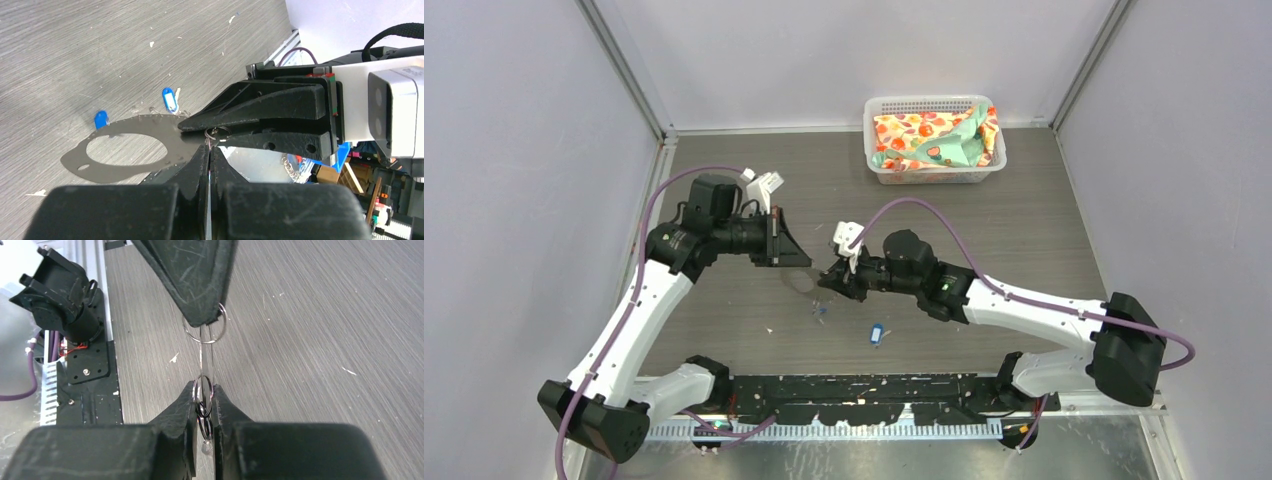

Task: Put the keys on the keyring
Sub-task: Adjust the keyring.

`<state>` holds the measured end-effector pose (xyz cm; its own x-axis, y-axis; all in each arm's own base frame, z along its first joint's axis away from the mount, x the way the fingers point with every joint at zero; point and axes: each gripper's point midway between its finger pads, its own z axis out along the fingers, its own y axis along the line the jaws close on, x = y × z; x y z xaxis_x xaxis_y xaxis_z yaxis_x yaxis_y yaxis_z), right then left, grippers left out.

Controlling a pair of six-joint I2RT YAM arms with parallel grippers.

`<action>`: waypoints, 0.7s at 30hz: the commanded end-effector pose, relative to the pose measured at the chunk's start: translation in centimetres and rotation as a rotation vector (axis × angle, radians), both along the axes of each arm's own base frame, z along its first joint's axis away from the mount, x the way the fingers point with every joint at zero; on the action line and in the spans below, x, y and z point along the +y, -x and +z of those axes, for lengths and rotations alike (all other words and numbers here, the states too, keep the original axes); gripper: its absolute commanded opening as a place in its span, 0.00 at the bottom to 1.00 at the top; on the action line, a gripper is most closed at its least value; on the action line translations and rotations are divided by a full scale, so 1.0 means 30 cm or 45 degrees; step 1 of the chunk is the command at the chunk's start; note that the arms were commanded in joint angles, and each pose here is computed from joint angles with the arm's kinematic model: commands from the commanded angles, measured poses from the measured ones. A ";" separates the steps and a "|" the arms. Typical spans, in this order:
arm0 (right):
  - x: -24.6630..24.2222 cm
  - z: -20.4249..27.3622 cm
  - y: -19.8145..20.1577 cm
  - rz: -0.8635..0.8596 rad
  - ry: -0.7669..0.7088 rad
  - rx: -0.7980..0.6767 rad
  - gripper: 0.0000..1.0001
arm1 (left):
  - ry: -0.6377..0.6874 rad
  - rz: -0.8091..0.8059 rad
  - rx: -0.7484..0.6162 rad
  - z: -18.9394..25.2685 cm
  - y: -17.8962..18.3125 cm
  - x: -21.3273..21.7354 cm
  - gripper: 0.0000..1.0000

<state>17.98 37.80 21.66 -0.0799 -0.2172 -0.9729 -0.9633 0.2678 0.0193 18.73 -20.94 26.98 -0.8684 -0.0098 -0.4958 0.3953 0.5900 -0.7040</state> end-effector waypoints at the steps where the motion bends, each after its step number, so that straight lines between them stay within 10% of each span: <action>1: -0.023 0.123 -0.040 -0.101 -0.098 -0.075 0.09 | 0.012 -0.031 -0.081 0.037 0.016 0.009 0.00; 21: 0.001 0.167 0.019 -0.016 -0.029 -0.041 0.10 | 0.033 -0.056 -0.043 0.017 0.026 -0.003 0.00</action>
<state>17.71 36.56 22.70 -0.1070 -0.2696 -0.9570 -0.9503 0.3107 0.0188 18.27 -20.95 27.14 -0.8601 0.0102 -0.5101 0.4216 0.5772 -0.6994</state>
